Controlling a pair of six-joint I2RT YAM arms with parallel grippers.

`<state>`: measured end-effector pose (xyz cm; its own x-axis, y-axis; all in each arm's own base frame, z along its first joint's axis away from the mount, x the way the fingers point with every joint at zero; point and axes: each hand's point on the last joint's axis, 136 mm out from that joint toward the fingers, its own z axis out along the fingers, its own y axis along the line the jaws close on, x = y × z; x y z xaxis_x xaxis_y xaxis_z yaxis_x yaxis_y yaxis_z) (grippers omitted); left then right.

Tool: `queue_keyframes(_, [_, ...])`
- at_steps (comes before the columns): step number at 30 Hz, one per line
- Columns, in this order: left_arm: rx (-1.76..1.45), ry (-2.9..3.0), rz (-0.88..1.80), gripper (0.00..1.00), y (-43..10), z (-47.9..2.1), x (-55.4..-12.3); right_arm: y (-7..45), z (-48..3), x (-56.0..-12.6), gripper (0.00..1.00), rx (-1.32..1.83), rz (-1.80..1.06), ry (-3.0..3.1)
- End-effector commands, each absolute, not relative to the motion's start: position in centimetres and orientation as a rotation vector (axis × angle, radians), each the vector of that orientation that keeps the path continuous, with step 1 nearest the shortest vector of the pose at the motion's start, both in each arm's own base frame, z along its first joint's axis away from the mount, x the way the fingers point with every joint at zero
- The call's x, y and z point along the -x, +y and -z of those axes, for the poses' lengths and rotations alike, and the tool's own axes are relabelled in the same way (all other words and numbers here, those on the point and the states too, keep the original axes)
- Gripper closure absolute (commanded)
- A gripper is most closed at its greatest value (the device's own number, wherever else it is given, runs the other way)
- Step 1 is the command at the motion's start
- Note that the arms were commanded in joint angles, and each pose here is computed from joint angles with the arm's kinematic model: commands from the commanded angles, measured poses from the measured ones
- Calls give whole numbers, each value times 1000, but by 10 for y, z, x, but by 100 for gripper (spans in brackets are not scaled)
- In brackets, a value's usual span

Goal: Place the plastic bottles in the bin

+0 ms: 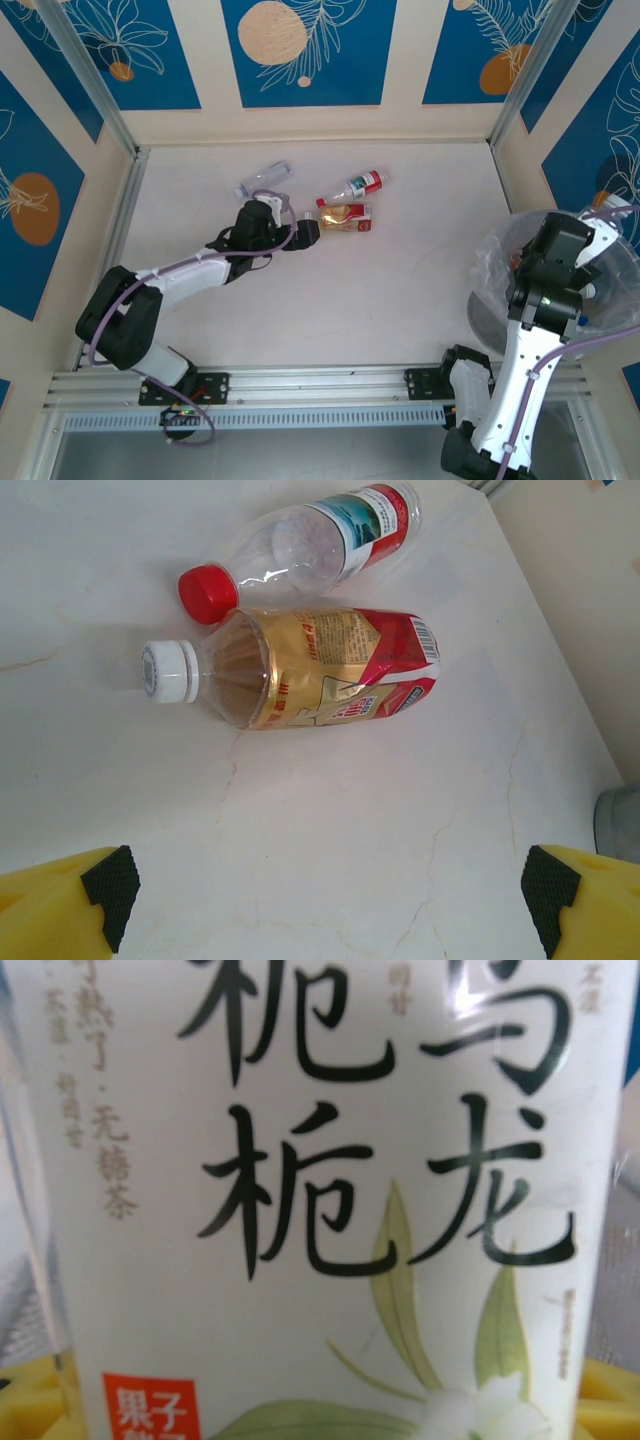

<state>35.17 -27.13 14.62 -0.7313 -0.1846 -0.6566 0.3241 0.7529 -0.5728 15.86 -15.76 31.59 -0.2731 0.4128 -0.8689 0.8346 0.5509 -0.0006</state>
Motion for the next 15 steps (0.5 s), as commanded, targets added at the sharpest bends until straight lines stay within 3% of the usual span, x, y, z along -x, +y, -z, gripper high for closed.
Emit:
queue_keyframes(1, [-132,2167,935,1,-278,-163,-360,-170,-318,-149,20,-1140,639,1768])
queue_keyframes(2, [-133,2166,934,1,-278,-164,-360,-170,-316,-147,6,-1148,642,1769])
queue_keyframes(3, [-132,2167,932,1,-278,-163,-360,-169,-317,-148,0,-1141,631,1772])
queue_keyframes(15, [-121,2171,970,1,-284,-166,-363,-141,-320,-168,1,-1074,367,1811])
